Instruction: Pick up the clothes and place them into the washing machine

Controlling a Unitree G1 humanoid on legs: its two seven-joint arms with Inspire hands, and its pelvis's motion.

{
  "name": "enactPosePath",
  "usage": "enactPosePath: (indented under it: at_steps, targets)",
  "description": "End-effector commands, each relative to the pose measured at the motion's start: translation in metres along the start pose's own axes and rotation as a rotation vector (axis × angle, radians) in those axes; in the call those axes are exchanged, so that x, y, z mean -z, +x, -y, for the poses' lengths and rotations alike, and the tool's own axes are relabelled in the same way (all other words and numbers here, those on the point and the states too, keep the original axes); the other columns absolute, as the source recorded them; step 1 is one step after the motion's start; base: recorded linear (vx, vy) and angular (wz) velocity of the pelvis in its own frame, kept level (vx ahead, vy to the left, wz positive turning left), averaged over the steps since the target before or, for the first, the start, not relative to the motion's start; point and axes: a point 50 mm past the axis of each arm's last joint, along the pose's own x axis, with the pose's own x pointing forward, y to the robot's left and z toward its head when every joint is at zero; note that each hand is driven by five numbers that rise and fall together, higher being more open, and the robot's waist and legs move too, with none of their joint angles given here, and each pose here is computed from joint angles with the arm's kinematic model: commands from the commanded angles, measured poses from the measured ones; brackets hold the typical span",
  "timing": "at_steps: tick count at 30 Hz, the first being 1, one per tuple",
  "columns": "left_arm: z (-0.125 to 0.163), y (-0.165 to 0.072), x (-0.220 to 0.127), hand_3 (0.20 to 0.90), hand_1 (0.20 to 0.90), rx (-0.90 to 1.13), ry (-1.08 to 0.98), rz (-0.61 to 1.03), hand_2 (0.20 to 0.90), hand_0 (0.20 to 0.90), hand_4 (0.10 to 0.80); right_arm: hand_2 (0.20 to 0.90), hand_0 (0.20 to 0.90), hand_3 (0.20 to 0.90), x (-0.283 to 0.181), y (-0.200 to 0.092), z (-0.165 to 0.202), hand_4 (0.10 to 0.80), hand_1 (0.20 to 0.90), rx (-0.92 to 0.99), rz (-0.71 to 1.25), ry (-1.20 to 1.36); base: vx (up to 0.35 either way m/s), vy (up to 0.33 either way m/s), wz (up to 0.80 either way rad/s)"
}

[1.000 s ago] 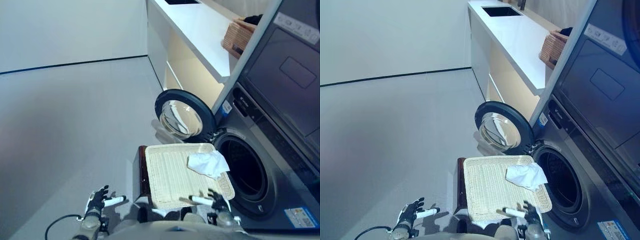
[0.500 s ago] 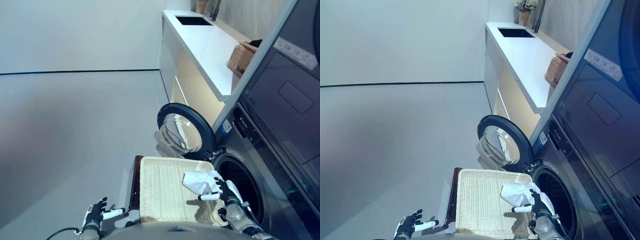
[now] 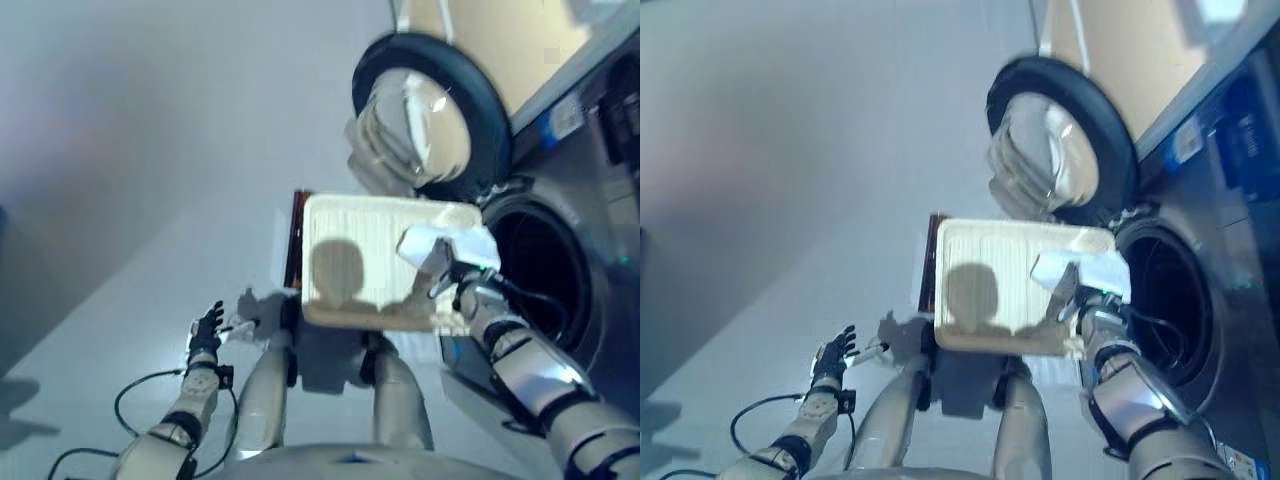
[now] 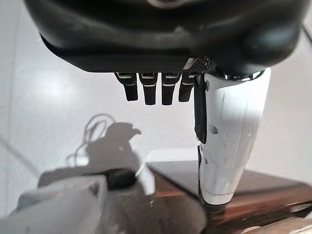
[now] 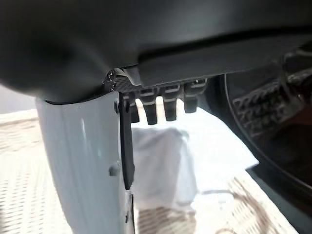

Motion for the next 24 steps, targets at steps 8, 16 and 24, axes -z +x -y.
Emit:
enactPosePath:
  at_steps: [8, 16, 24]
  targets:
    - [0.013, 0.002, -0.040, 0.900, 0.900, 0.037, -0.065, 0.204, 0.900, 0.900, 0.800, 0.900, 0.900, 0.900, 0.040, 0.026, 0.113, 0.800, 0.900, 0.337, -0.148, -0.130, 0.004, 0.004, -0.02]
    - [0.017, 0.000, -0.059, 0.900, 0.900, 0.052, -0.102, 0.291, 0.900, 0.900, 0.800, 0.900, 0.900, 0.900, 0.050, 0.027, 0.145, 0.800, 0.900, 0.425, -0.177, -0.106, 0.005, -0.011, 0.11]
    - [0.021, -0.002, -0.075, 0.900, 0.900, 0.064, -0.128, 0.362, 0.900, 0.900, 0.800, 0.900, 0.900, 0.900, 0.046, 0.027, 0.148, 0.800, 0.900, 0.442, -0.164, -0.111, -0.002, 0.010, 0.09]
